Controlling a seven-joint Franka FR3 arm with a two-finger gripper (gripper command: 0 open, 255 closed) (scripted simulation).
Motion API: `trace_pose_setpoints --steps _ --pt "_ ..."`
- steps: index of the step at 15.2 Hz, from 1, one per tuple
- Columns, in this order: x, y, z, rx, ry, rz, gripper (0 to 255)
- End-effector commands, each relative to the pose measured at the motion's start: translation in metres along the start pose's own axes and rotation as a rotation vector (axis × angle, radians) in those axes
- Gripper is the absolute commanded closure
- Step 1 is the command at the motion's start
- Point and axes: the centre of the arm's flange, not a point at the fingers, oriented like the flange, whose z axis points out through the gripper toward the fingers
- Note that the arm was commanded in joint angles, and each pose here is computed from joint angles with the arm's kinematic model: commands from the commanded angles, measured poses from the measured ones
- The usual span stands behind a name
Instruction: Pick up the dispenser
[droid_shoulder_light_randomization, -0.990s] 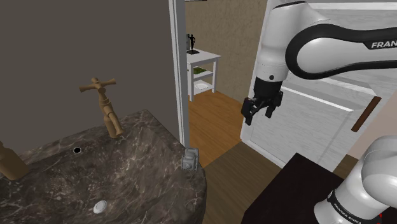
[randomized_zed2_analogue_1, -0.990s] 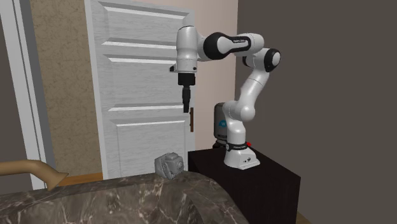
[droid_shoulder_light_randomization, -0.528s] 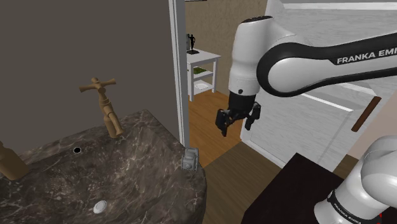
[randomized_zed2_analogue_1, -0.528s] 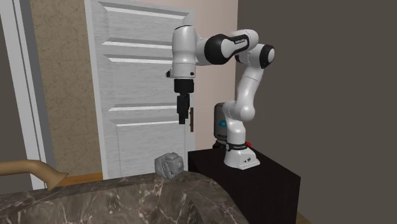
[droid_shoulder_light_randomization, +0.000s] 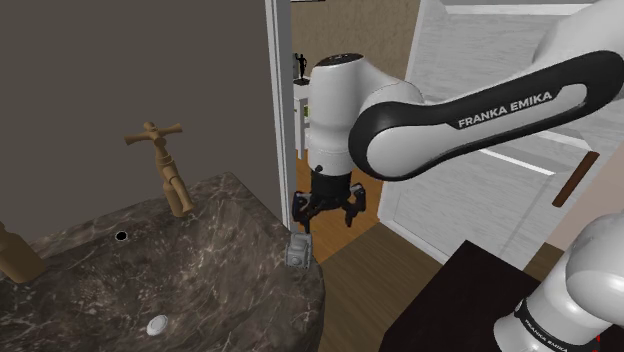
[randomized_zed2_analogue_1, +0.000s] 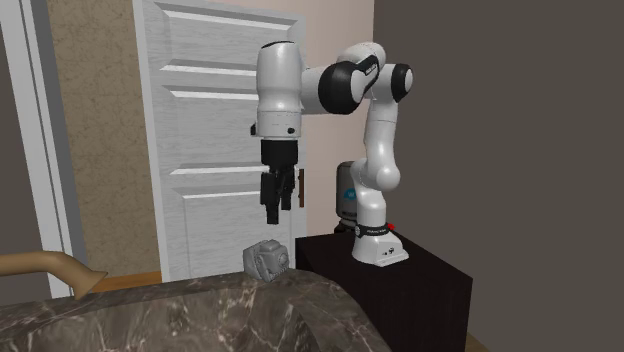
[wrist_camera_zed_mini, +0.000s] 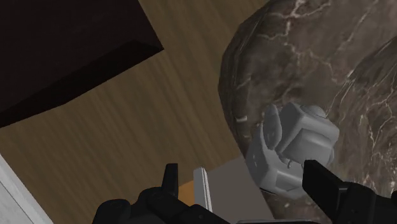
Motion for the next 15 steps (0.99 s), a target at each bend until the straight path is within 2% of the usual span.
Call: trace_pose_setpoints --steps 1,5,12,14,15 --pt "-0.001 -0.025 0.008 0.004 -0.002 0.036 0" --pt "0.001 -0.065 0.021 0.008 -0.003 0.086 0" --pt "0.001 -0.065 0.061 0.008 -0.003 0.086 0" --pt "0.001 -0.065 0.061 0.008 -0.003 0.086 0" --pt "0.0 -0.065 0.061 0.008 -0.003 0.086 255"
